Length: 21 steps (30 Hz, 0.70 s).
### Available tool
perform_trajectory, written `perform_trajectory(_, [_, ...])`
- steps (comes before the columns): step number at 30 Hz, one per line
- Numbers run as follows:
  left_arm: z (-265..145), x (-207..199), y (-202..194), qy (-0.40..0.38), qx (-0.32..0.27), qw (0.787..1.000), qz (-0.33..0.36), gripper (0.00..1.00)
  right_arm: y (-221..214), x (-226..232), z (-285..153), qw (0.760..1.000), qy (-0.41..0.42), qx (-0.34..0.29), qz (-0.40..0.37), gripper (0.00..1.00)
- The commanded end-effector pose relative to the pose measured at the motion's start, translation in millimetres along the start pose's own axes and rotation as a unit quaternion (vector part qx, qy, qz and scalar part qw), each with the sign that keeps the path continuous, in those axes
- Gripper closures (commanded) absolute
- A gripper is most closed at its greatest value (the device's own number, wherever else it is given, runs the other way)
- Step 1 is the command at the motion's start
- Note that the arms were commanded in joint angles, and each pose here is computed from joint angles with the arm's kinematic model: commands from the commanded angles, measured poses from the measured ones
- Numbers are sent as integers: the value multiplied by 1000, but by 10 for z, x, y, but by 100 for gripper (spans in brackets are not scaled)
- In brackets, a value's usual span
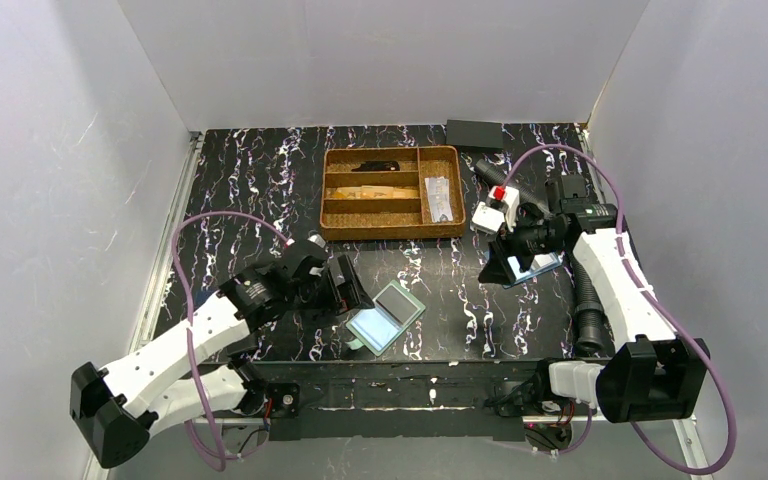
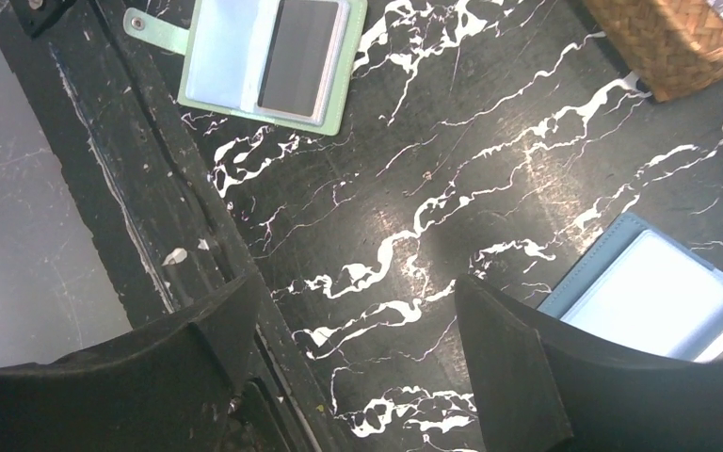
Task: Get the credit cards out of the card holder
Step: Move the card holder to the center of the board.
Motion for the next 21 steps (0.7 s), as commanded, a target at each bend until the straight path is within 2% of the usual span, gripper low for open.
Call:
perform_trajectory(1, [114, 42, -5, 44, -22, 998, -34, 2, -34, 43, -8, 1000, -3, -4, 0, 15])
perform_trajectory(11, [314, 41, -89, 90, -7, 995, -52, 3, -117, 63, 36, 1000, 2, 1, 4, 14])
perform_trajectory(21, [489, 68, -235, 125, 3, 986, -109, 5, -134, 25, 105, 1000, 7, -11, 11, 14])
Point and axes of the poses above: each gripper's point midway between its finger pads, its own z axis out along the fingers, its own x axis along the line the jaws close on, y = z × x, the point moved 7 cm from there along -z, back along the fingers, and after that the axes turned 13 degrees about -z, right-handed, at the moved point
